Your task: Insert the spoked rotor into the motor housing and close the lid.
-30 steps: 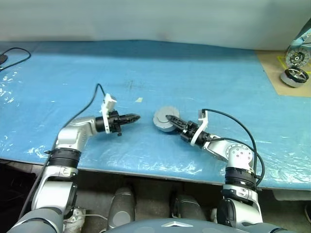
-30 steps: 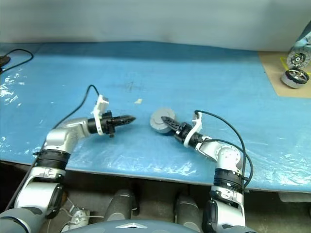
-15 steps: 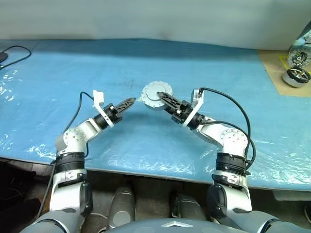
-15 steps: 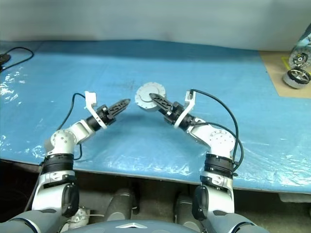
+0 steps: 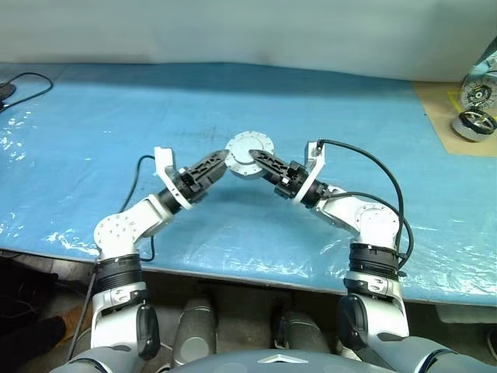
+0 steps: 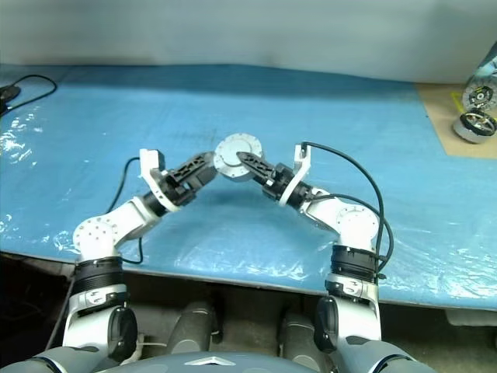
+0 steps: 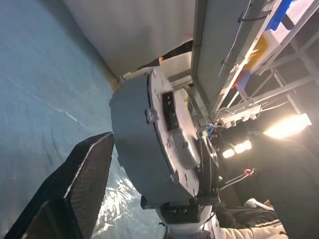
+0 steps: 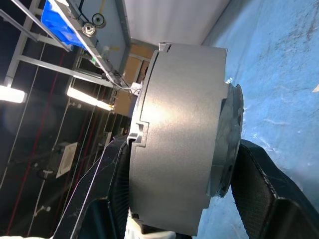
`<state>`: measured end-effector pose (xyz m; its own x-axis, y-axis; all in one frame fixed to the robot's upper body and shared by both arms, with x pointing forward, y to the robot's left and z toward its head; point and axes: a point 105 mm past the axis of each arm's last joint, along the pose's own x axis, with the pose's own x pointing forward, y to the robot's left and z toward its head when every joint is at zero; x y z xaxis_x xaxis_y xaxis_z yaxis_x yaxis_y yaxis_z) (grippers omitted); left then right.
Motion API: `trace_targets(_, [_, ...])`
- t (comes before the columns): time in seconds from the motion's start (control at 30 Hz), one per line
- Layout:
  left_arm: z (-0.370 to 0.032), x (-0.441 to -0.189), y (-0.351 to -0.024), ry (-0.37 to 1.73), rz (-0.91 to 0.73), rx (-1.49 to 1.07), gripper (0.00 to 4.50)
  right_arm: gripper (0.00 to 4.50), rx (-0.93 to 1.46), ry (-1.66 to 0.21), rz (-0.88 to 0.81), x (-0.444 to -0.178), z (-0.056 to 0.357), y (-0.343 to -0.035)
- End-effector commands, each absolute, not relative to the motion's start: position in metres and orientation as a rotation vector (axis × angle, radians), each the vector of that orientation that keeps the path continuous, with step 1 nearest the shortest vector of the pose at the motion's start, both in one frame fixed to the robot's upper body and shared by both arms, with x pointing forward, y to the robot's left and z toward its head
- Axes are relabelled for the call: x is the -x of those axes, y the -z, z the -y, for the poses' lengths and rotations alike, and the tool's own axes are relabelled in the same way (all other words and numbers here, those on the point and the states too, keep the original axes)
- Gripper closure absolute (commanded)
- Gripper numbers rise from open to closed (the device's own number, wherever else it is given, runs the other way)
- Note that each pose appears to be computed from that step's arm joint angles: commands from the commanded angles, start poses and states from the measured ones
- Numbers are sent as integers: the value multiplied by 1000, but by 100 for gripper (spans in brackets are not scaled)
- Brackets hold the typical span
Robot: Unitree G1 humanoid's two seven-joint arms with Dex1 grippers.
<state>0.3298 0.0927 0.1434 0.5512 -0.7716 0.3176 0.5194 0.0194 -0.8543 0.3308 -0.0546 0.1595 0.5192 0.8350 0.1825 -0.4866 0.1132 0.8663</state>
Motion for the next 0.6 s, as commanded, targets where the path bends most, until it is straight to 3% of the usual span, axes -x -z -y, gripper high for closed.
trace_targets(0.03, [-95,-340,-147,1002,-212,1209,2,206,-1041,-1130,-285,-322,52,-195])
trace_targets(0.3, [-76,-364,-149,990,-168,1256,2,206,-1025,-1128,-307,-321,52,-193])
trace_targets(0.6, [-42,-347,-138,1093,-285,1319,2,206,-1027,-1122,-323,-322,52,-192])
